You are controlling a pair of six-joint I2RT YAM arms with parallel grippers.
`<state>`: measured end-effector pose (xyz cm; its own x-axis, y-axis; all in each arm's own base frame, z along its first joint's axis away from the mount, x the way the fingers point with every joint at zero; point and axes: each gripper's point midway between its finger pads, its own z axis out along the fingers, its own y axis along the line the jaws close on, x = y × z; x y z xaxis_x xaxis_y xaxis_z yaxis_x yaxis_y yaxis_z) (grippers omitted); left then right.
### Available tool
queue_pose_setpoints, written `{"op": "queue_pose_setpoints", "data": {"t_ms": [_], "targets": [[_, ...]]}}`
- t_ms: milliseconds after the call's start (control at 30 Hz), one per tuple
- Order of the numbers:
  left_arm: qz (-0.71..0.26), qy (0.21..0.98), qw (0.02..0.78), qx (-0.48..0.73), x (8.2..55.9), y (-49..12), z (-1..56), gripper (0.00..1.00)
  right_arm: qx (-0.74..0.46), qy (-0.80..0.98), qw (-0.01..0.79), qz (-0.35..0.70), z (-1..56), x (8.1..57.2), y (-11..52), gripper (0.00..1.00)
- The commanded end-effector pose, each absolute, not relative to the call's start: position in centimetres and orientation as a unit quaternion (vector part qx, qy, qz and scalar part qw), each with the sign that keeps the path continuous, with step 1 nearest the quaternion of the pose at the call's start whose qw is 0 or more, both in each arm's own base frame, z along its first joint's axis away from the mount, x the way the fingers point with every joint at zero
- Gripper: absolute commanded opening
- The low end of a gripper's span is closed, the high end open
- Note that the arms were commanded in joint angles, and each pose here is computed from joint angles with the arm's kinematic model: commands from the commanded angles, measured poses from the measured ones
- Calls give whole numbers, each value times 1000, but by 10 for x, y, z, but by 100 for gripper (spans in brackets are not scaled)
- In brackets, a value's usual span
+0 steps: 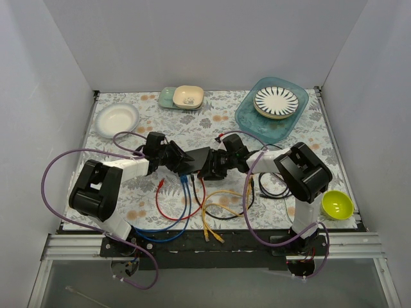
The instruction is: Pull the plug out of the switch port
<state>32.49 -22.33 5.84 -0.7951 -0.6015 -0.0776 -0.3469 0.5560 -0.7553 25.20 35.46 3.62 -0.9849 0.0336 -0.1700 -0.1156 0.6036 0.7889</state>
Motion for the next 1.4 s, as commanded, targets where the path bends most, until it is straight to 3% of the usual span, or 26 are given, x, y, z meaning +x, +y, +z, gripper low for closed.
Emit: {"op": "queue_pose_setpoints", "data": {"t_ms": [0,367,667,967,1167,1367], "targets": [[-368,877,145,-273,307,-216,46,39,4,885,97,456,38,269,367,51],[-366,881,135,-266,290,-213,41,39,103,864,114,479,37,282,367,49],[-369,883,133,-258,288,-214,41,39,135,861,118,476,32,288,366,39],[-369,884,134,-253,283,-212,41,39,148,860,110,475,25,289,366,26],[-385,880,129,-247,279,-216,48,39,139,863,106,474,21,283,365,3],[-392,878,117,-249,274,-218,44,39,96,875,102,463,14,271,360,1]]}}
